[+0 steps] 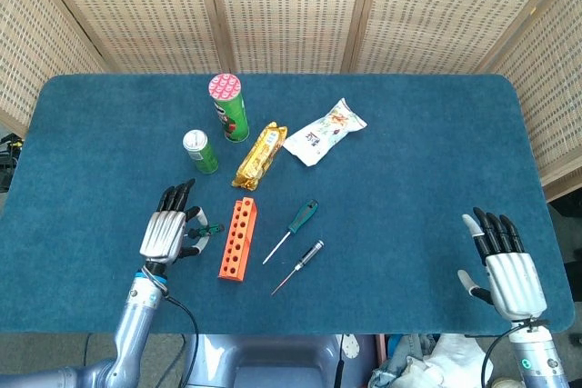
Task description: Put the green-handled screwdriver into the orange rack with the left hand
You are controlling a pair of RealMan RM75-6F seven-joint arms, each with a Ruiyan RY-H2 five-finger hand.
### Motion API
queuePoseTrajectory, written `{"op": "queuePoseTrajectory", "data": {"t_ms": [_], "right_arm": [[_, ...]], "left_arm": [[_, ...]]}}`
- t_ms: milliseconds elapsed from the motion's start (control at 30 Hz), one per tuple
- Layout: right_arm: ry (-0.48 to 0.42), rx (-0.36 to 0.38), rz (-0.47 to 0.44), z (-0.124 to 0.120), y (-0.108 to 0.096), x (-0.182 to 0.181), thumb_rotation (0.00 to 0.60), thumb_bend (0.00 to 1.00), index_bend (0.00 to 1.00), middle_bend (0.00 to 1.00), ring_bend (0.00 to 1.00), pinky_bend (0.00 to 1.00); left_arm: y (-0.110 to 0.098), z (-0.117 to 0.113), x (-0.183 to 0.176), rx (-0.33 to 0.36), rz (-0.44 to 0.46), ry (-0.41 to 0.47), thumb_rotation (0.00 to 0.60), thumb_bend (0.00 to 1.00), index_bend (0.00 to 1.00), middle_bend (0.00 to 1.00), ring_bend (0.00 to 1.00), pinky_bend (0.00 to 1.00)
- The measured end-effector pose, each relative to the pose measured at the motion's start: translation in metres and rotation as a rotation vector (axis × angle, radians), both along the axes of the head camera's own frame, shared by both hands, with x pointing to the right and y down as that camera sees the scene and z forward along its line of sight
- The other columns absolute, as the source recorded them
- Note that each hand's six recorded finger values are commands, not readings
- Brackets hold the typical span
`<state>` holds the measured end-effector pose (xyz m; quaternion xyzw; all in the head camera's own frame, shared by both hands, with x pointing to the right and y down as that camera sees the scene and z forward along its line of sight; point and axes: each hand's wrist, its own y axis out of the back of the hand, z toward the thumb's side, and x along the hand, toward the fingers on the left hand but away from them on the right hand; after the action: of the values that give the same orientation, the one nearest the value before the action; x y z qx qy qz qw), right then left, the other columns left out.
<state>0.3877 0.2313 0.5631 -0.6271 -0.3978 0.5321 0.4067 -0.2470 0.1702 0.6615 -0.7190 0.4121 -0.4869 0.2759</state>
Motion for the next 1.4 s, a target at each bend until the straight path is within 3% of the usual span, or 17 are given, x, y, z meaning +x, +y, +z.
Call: {"op": "queuePoseTrajectory", "data": {"t_ms": [433, 667, 967, 1400], "right_arm": [[0.003, -0.004, -0.001, 0.002, 0.000, -0.001, 0.600, 0.24, 0.00, 0.00, 0.00, 0.00], [0.006, -0.008, -0.002, 0.003, 0.000, -0.001, 0.600, 0.24, 0.00, 0.00, 0.00, 0.00], [0.006, -0.015, 0.002, 0.004, 0.000, 0.001, 0.600, 0.24, 0.00, 0.00, 0.00, 0.00], [0.009, -0.025, 0.003, 0.008, 0.000, 0.001, 0.600, 0.24, 0.00, 0.00, 0.00, 0.00]], "left_arm": [[-0.022, -0.039, -0.001, 0.046, -0.127, 0.337, 0.600, 0.32, 0.59, 0.02, 0.00, 0.00], [-0.034, -0.057, 0.008, -0.030, -0.172, 0.552, 0.600, 0.32, 0.59, 0.03, 0.00, 0.00], [-0.049, -0.063, 0.026, -0.116, -0.169, 0.748, 0.600, 0.33, 0.60, 0.04, 0.00, 0.00], [-0.074, -0.053, 0.033, -0.127, -0.126, 0.846, 0.600, 0.35, 0.61, 0.06, 0.00, 0.00]]}}
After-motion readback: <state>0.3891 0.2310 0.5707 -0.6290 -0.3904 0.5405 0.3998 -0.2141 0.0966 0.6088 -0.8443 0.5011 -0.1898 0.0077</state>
